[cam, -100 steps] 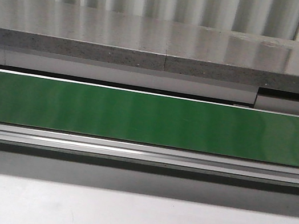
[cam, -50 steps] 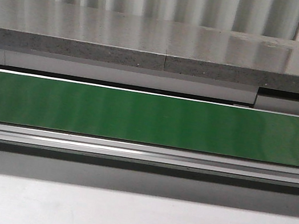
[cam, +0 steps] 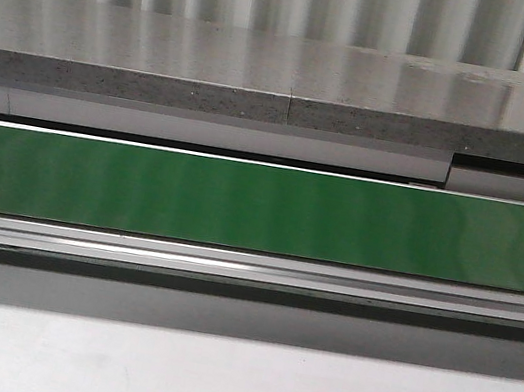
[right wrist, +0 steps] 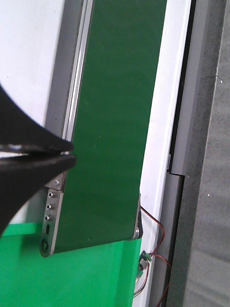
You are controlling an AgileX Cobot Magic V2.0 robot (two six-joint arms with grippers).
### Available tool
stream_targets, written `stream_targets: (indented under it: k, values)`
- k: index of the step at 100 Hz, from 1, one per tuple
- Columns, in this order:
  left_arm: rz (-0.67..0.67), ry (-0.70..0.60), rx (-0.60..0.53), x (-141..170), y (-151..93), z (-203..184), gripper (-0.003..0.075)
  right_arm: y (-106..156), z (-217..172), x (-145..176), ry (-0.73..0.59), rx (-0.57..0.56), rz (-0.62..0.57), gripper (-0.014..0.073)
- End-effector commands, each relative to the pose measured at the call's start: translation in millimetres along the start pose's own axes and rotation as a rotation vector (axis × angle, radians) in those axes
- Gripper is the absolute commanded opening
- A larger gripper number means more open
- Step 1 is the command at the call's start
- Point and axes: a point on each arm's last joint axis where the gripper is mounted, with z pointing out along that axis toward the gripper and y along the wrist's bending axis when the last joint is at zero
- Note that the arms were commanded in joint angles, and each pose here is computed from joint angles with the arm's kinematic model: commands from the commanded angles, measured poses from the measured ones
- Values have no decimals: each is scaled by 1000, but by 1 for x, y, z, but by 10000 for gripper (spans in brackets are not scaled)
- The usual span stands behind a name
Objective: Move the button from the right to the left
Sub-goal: 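Lower the button into the blue tray and open the left gripper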
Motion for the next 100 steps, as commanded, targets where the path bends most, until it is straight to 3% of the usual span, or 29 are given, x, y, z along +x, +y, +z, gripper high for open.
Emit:
stream_targets:
  k: [1,34,64,83,100]
  values:
    - [-5,-69,-36,-2,4,-25,414,-1,-2,-14,-94,15,-13,-67]
    - [-42,-96,-45,-1,4,-34,391,-1,-2,-14,-94,15,-13,-67]
    - [-155,-328,-116,8,2,-96,124,-1,-2,-14,-94,15,-13,-67]
    - [-245,-498,-109,27,-10,-128,41,-1,-2,-14,-94,15,-13,-67]
    - [-320,-649,-15,46,-33,-142,-21,-1,-2,-14,-94,15,-13,-67]
